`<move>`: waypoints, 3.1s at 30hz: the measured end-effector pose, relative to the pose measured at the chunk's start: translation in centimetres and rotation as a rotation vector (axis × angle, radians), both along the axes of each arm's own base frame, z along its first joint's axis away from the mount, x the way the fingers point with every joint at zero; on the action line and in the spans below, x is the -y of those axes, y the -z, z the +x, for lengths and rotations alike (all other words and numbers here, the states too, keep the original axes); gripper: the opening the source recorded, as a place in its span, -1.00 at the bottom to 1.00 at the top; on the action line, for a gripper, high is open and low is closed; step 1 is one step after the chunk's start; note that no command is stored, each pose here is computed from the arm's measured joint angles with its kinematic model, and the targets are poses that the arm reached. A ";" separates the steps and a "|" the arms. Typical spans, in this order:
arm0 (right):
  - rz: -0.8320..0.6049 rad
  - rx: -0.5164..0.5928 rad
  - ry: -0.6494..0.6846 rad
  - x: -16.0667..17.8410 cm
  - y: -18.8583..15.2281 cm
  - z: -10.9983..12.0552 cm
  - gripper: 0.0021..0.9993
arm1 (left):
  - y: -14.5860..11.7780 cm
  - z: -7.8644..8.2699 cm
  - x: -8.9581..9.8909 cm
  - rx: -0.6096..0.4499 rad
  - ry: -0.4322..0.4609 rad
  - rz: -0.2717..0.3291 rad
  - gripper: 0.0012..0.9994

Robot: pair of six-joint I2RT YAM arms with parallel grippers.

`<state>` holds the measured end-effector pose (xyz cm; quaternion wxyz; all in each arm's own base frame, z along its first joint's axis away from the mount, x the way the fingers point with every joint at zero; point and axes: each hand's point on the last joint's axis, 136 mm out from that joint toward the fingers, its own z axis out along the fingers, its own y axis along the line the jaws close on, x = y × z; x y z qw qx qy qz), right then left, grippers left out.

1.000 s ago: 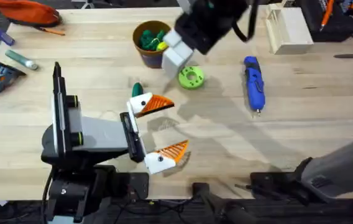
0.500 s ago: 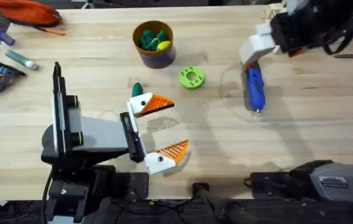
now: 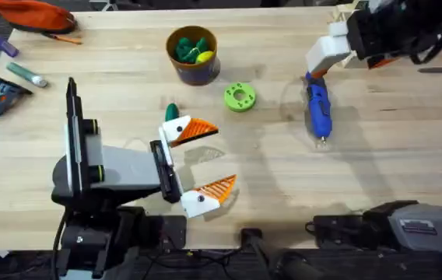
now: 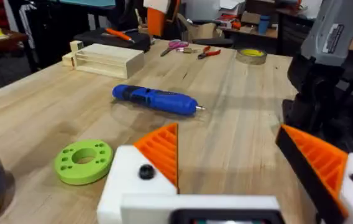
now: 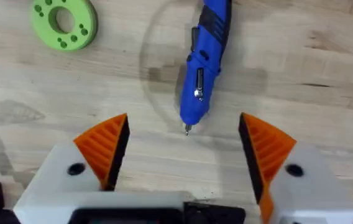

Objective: Pick up the gripper from the table and insert it into the empty holder that is missing its gripper. Then pick up a screw, insert it into the mounting hole, and use the screwdriver to tighten it. Finally, clean up the table by picking up the vegetable and placing it into the bucket.

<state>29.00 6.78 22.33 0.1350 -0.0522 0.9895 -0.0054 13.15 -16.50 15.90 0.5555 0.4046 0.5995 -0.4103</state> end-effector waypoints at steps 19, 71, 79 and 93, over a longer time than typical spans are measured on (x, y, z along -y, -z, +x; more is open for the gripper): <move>0.000 0.000 0.000 0.0 0.0 0.0 0.99 | 0.0 0.0 0.0 0.000 0.000 0.000 -0.30; -0.046 -0.258 0.177 3.8 13.9 5.8 0.98 | 0.0 0.0 0.0 0.003 0.000 0.001 -0.97; 0.008 -0.270 0.181 3.3 15.7 5.4 0.99 | 0.0 0.0 0.0 0.003 0.000 0.001 -0.97; 0.017 -0.253 0.203 4.3 16.4 5.7 0.99 | 0.0 0.0 0.0 0.003 0.000 0.001 -0.97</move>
